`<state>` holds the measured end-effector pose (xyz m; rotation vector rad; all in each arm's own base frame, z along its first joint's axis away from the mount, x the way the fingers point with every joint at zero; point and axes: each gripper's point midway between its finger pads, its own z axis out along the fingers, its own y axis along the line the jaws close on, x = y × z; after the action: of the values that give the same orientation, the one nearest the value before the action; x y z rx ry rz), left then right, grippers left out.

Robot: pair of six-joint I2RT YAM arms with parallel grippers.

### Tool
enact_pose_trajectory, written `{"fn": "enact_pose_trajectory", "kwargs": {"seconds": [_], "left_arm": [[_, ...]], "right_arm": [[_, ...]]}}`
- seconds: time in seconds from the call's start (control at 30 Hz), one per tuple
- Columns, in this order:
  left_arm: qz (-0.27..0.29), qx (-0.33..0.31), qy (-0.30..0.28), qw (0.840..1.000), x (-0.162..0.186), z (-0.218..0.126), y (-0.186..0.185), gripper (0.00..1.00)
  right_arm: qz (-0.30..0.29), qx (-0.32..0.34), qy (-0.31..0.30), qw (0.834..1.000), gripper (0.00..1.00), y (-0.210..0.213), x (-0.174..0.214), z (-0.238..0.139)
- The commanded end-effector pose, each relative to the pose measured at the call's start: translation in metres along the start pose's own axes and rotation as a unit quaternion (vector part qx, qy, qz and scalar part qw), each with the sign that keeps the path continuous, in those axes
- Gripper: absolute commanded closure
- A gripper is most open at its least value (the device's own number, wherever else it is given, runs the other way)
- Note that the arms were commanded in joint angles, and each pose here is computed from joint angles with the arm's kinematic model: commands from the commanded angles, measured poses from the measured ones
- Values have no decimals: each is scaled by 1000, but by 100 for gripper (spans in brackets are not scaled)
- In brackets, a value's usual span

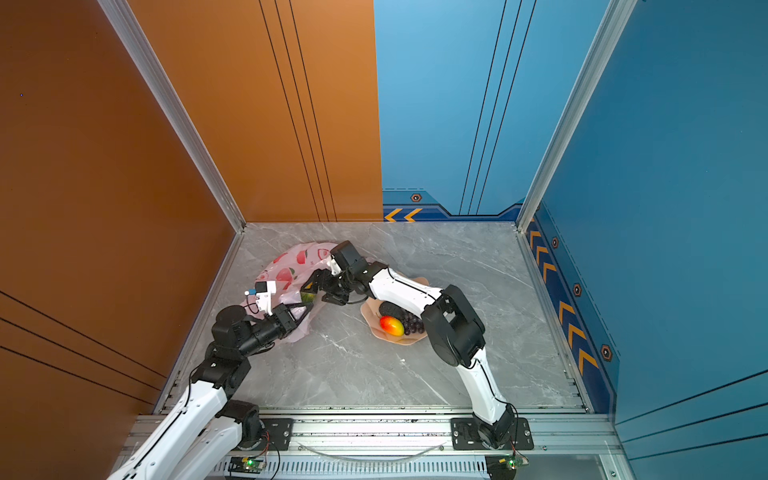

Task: Place the fruits into the plastic bag
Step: 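Open the right gripper to release the custard apple and withdraw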

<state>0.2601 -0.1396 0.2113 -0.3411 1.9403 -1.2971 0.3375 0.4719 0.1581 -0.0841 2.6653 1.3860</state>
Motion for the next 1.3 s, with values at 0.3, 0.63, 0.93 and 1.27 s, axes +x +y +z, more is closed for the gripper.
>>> {"fn": "enact_pose_trajectory", "kwargs": {"seconds": [0.3, 0.63, 0.93, 1.27], "left_arm": [[-6, -20, -9, 1000, -1, -9, 10, 100], [-6, -27, -10, 1000, -4, -10, 14, 100], [-4, -28, -5, 1000, -4, -11, 13, 100], [-10, -36, -4, 999, -2, -11, 18, 100]], "right_arm": [[-74, 110, -51, 990, 22, -10, 13, -91], [-123, 157, -114, 973, 21, -5, 17, -174], [-136, 220, -136, 956, 18, -27, 11, -212], [-134, 278, -124, 943, 12, -61, 0, -226]]}}
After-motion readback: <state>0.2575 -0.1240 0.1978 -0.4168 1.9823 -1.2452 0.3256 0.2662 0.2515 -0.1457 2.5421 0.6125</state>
